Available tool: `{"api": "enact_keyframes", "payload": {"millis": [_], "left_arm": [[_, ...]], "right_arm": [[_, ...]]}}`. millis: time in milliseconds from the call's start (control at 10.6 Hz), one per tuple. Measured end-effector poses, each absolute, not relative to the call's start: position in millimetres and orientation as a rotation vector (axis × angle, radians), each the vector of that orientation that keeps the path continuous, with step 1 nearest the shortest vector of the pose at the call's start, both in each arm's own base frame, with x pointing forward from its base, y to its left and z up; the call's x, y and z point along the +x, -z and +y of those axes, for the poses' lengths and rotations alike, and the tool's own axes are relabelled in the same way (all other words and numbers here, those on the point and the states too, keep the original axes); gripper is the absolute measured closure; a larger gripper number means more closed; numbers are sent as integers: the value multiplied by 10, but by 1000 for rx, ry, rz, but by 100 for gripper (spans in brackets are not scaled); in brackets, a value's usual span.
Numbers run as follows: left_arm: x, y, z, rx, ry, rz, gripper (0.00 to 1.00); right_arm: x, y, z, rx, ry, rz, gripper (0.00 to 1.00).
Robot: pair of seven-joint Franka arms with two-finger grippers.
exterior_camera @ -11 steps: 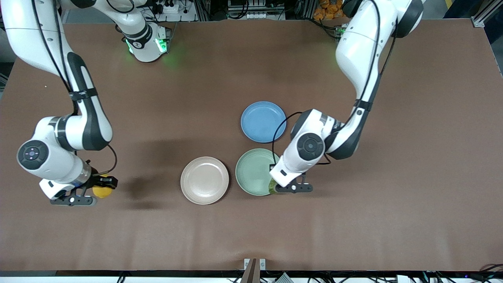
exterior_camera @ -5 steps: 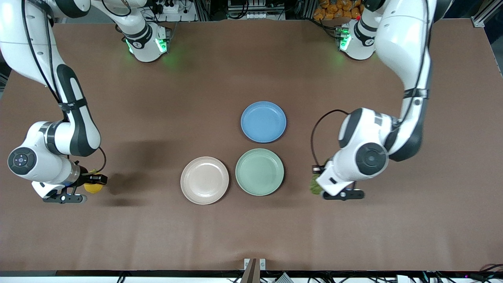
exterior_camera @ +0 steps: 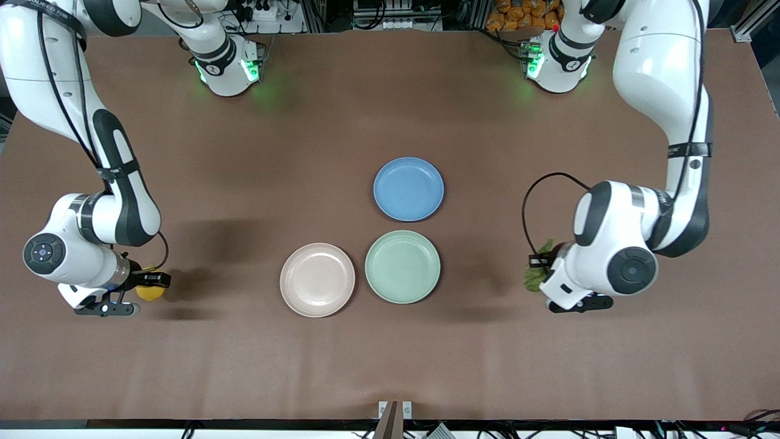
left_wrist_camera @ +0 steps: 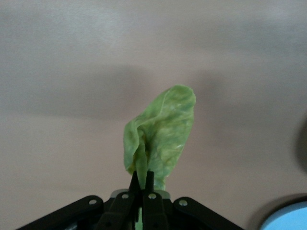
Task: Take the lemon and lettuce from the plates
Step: 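Move the lettuce away from the plates with the left gripper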
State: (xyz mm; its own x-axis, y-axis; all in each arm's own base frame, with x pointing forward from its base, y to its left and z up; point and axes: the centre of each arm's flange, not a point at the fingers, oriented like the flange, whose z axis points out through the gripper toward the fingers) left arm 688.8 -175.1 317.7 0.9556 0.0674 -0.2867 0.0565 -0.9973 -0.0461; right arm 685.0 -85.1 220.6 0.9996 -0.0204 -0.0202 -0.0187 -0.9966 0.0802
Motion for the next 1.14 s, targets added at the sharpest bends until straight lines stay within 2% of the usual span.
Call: {"api": "enact_keyframes", "payload": {"millis": [95,189,378,568,1041,1135], "left_arm": [[6897,-3108,-1617,-3050,-463,-85,96],[6891,-3036,-1558,-3031,-476,-78,96],[6841,-2836,-1528,-3001,-522,-71,96],[6820,-2672,-1408,-2968,-554,-80,96],[6845,-2554,-1188,-2942,-564,-63,96],[6845,-2509,-1173,-2937,-568,-53,93]], "right_arm": [[6850,-2205,-845,3062,32,-29,21],[6851,-2205,-839,3062,33,-28,10],[6850,-2205,-838,3063,33,-28,8],[6851,-2205,-838,3063,33,-28,0],[6834,-2243,-952,3062,57,-55,0],[6825,-2278,-946,3062,82,-55,0]]}}
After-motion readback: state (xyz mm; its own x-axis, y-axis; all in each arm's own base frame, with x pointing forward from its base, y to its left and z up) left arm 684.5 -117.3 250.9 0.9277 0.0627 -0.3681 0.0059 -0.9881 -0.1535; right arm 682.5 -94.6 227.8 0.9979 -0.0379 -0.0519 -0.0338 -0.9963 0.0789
